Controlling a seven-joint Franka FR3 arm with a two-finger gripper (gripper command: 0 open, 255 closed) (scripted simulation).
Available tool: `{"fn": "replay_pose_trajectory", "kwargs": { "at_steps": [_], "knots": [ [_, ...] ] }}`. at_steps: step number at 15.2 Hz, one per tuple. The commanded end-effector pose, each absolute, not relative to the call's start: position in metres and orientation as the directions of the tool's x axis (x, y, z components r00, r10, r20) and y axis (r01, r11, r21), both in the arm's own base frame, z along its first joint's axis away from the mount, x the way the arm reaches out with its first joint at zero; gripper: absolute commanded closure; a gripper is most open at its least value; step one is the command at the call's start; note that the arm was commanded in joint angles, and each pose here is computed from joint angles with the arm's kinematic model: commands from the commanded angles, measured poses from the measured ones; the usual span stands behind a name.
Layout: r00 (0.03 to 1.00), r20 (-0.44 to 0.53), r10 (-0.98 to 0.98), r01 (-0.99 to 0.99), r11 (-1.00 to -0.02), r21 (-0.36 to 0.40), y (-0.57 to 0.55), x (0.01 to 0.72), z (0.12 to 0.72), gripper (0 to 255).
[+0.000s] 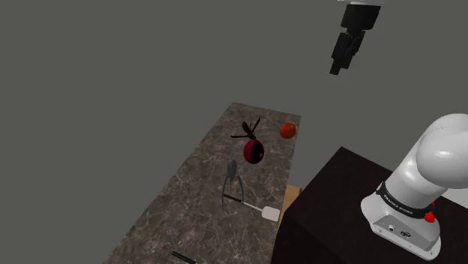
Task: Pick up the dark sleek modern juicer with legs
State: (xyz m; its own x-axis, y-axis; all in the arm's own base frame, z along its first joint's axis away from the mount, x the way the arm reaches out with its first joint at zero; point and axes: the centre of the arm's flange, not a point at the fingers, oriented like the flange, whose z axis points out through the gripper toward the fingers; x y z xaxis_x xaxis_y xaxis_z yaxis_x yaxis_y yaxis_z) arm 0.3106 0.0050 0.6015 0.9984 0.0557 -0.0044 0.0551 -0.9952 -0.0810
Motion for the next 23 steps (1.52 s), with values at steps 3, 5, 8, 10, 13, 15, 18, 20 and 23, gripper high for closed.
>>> {"fn": "replay_pose_trajectory", "kwargs": {
  "at_steps": [3, 5, 8, 10, 13, 15, 18, 20, 23],
  "knots": [
    [0.998, 0.006, 0.065, 0.066, -0.994, -0.082, 0.018, 0.32, 0.581, 0],
    [0.997, 0.016, 0.075, 0.076, -0.994, -0.084, 0.031, 0.328, 0.561, 0],
    [0.995, 0.032, 0.09, 0.092, -0.992, -0.085, 0.051, 0.342, 0.531, 0],
    [0.994, 0.042, 0.099, 0.102, -0.991, -0.086, 0.065, 0.351, 0.511, 0],
    [0.992, 0.058, 0.113, 0.118, -0.989, -0.087, 0.085, 0.365, 0.481, 0],
    [0.99, 0.068, 0.123, 0.129, -0.988, -0.088, 0.099, 0.374, 0.462, 0],
    [0.987, 0.083, 0.137, 0.144, -0.986, -0.089, 0.12, 0.389, 0.432, 0],
    [0.985, 0.094, 0.147, 0.155, -0.984, -0.089, 0.134, 0.398, 0.413, 0],
    [0.981, 0.109, 0.161, 0.171, -0.981, -0.089, 0.155, 0.412, 0.384, 0]
  ]
}}
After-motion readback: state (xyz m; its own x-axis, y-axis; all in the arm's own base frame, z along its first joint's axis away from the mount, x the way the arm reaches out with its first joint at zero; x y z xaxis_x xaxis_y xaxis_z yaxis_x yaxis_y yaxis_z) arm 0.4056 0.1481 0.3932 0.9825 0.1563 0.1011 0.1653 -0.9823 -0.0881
